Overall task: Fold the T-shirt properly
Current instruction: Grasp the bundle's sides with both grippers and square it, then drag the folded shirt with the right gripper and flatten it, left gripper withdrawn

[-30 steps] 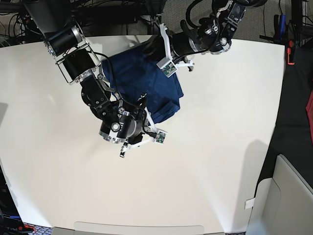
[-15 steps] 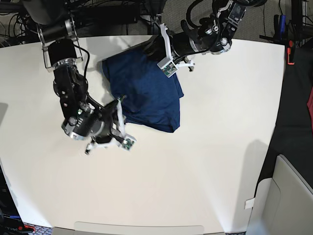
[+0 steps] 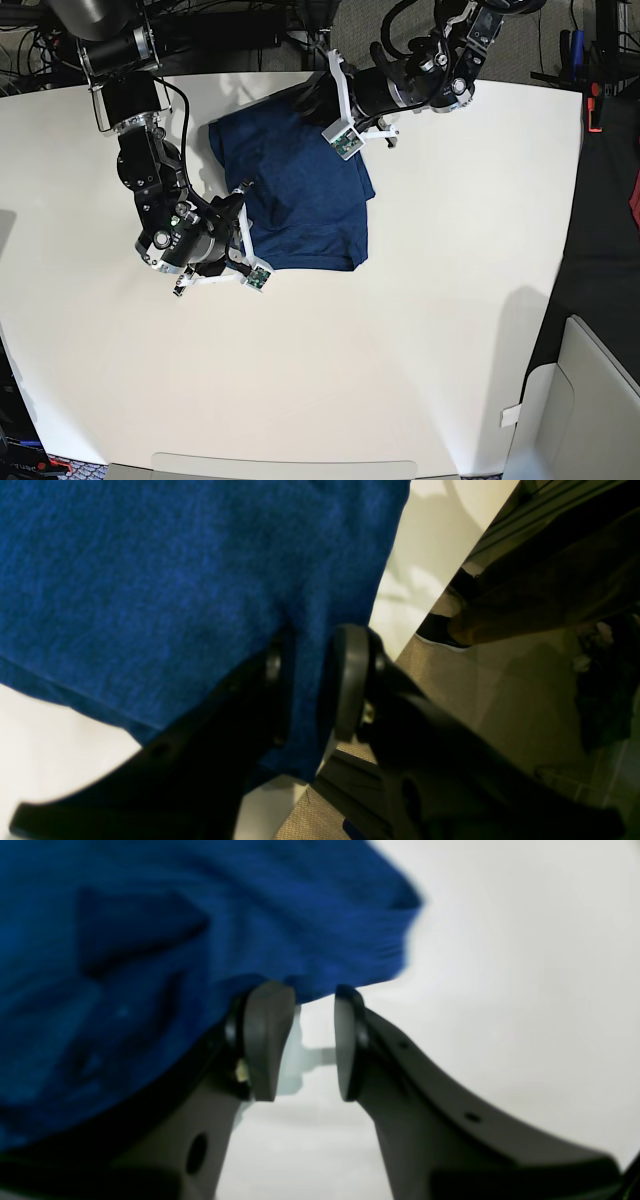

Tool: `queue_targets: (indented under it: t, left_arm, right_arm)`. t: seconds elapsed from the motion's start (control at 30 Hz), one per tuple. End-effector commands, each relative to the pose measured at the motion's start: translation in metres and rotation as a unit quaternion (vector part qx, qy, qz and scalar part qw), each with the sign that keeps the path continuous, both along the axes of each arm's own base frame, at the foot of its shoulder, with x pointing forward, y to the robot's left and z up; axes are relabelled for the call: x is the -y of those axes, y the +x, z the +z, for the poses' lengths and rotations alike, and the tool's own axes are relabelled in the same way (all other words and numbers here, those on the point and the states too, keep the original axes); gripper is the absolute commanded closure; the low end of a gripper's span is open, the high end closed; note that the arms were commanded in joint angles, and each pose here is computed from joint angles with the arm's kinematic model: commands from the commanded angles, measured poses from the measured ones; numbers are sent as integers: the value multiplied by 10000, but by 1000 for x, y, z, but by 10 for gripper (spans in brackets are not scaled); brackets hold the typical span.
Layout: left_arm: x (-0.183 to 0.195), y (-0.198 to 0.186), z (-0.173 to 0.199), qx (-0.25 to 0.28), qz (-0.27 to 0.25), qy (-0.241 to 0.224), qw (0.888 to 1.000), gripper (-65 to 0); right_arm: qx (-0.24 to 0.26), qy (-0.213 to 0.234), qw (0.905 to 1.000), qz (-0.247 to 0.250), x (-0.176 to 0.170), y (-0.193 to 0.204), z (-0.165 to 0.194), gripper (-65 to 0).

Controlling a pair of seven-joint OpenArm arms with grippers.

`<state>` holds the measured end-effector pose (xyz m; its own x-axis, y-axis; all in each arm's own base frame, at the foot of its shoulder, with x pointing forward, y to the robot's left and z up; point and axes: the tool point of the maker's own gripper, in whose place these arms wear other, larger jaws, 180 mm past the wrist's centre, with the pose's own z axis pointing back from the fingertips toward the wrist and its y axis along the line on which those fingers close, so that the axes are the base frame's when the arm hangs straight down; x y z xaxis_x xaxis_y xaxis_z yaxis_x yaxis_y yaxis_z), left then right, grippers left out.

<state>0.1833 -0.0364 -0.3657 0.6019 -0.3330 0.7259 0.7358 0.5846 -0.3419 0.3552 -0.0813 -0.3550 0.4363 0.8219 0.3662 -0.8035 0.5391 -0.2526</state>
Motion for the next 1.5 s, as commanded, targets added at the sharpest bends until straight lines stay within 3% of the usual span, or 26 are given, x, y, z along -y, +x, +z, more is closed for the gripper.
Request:
queue_targets:
  t: [0.0,0.13,0.37,0.7,0.83,0.9,1.07,1.23,1.47]
  left_arm:
    - [2,7,16,233,15,-178,9996,-122]
    - [-12,22,32,512,293,-182,9981,-122]
    - [-61,47,36,685,1050,59,9921,-122]
    - [-137,77,43,932,2102,445,9722,-122]
    - [-151,81,46,991,2286,508,9671,-122]
    - [-155,83,46,1007,2350,526,9653,-122]
    - [-155,84,47,1026,2364,510,9649,-122]
    - [-157,84,47,1032,2384,517,9643,-122]
    - [-156,82,48,1037,2377,515,9644,-122]
  right_arm:
    - [247,278,9993,106,-10,10,20,-171]
    - [54,982,9940,481,-39,-10,37,-171]
    - [-392,1988,9744,974,-87,-45,42,-171]
    - [-1406,2233,9522,1540,-118,-107,8,-171]
    - [-1848,2049,9510,1396,-113,-117,-19,-171]
    - [-1974,1803,9563,1184,-99,-113,-36,-171]
    - [-1824,734,9773,786,-53,-86,-63,-171]
    - [-1608,-57,9860,430,-10,-60,-80,-171]
    - [-1252,-457,9910,142,20,-28,-85,-171]
